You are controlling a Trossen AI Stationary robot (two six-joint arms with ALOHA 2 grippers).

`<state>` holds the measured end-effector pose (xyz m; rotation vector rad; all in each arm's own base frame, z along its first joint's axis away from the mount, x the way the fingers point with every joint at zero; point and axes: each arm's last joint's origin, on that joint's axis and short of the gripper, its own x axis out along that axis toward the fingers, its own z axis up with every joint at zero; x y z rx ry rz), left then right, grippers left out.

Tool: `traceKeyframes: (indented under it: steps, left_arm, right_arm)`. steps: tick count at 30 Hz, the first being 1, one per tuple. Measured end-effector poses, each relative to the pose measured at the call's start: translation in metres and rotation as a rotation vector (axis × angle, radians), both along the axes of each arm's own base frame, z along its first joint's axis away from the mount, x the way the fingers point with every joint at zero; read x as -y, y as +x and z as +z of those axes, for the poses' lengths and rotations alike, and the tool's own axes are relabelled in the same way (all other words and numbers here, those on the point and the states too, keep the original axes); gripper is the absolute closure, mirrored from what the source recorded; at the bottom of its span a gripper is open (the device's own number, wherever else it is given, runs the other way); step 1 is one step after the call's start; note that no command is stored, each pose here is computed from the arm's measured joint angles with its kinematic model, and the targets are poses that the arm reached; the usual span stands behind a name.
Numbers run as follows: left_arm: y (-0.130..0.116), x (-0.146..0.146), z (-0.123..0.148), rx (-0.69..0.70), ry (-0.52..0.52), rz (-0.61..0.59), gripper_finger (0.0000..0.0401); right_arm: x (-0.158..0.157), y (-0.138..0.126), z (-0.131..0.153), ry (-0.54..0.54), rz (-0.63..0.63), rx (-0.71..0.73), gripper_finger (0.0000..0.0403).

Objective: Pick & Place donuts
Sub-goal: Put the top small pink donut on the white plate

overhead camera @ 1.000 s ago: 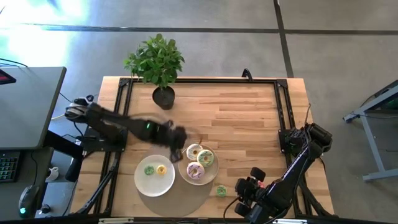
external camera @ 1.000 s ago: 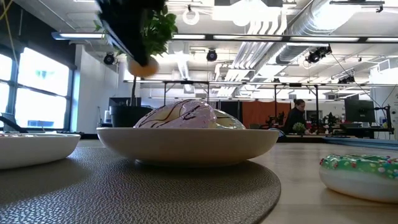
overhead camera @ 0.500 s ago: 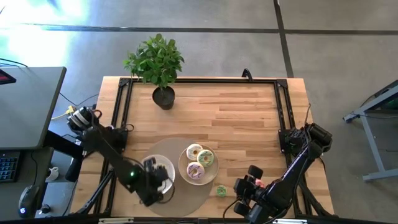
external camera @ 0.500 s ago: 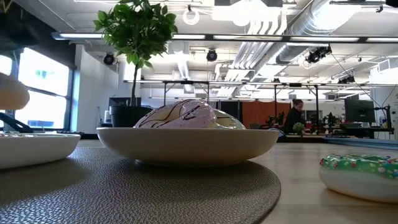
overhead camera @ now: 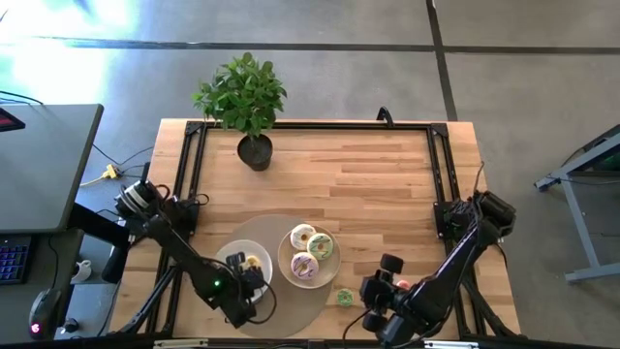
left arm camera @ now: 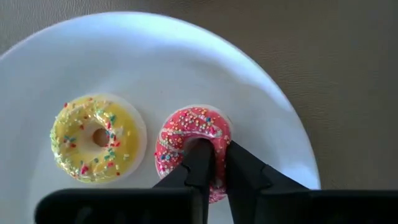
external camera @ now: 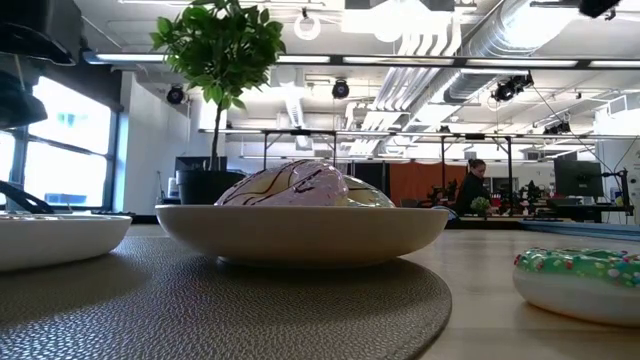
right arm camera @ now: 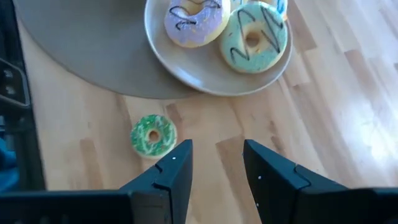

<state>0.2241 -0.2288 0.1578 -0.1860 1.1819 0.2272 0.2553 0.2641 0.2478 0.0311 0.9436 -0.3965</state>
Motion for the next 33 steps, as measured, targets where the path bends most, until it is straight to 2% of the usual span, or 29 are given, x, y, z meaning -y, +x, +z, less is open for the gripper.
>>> traceKeyframes:
  steps: [7,10,23,28,33]
  left_arm:
    - [0.001,-0.002,0.000,-0.003,0.011,-0.011,0.0307]
    - [0.004,-0.005,0.000,-0.003,0.010,0.001,0.0286]
    - [0.004,-0.005,0.001,-0.014,-0.003,-0.008,0.0273]
    - [0.007,-0.003,0.006,0.014,0.001,-0.003,0.0273]
    - [0.011,-0.001,0.011,0.019,-0.007,-0.020,0.0273]
  right_arm:
    - [0.007,0.007,0.000,-0.051,0.050,-0.031,0.0263]
    - [0.008,0.008,-0.001,-0.038,0.055,-0.052,0.0263]
    - [0.003,0.000,-0.006,0.249,0.001,-0.293,0.0263]
    - [0.003,-0.017,-0.035,0.223,-0.057,-0.353,0.0263]
    - [0.013,-0.035,-0.070,0.218,-0.138,-0.477,0.0252]
